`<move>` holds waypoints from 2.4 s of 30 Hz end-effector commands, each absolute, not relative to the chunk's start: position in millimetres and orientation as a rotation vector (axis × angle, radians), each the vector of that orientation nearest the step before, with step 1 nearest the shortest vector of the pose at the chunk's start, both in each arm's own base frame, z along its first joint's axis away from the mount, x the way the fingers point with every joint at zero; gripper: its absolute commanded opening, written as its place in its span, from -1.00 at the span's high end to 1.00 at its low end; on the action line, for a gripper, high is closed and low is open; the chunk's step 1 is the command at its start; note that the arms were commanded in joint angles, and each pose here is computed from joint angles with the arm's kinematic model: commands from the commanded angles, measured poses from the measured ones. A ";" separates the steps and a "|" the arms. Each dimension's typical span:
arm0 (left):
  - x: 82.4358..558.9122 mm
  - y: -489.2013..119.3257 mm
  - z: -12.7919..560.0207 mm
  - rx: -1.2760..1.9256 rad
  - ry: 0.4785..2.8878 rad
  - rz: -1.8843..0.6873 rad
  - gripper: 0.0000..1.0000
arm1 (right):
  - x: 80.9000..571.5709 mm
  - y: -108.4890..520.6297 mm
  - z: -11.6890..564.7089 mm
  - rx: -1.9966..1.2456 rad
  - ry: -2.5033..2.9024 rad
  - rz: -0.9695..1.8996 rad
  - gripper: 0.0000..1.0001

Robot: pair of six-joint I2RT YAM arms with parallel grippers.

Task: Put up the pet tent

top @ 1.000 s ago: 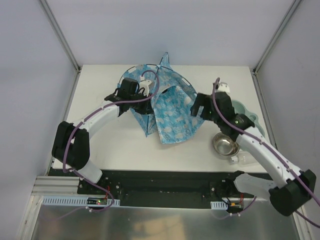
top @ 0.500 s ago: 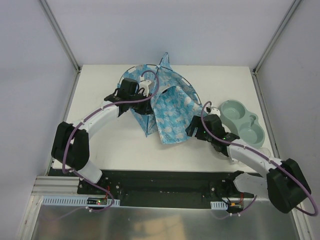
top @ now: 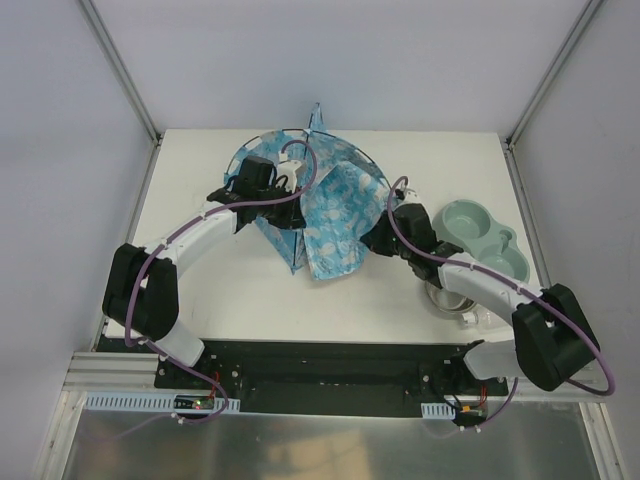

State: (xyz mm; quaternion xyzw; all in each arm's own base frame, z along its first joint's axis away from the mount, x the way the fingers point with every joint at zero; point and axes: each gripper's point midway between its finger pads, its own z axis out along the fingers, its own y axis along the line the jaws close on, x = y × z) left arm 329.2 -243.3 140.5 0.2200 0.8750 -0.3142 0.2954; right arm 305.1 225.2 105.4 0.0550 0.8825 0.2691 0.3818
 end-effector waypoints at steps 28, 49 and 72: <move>317.6 -231.7 149.4 0.546 2.412 -0.775 1.00 | 382.6 251.1 102.9 0.204 2.284 0.822 -0.64; 299.9 -253.6 173.2 0.688 2.320 -1.097 1.00 | 380.2 328.8 136.0 0.111 2.326 1.315 1.00; 248.1 -235.7 168.4 0.849 2.313 -1.203 1.00 | 449.9 365.6 187.4 0.497 2.152 1.503 1.00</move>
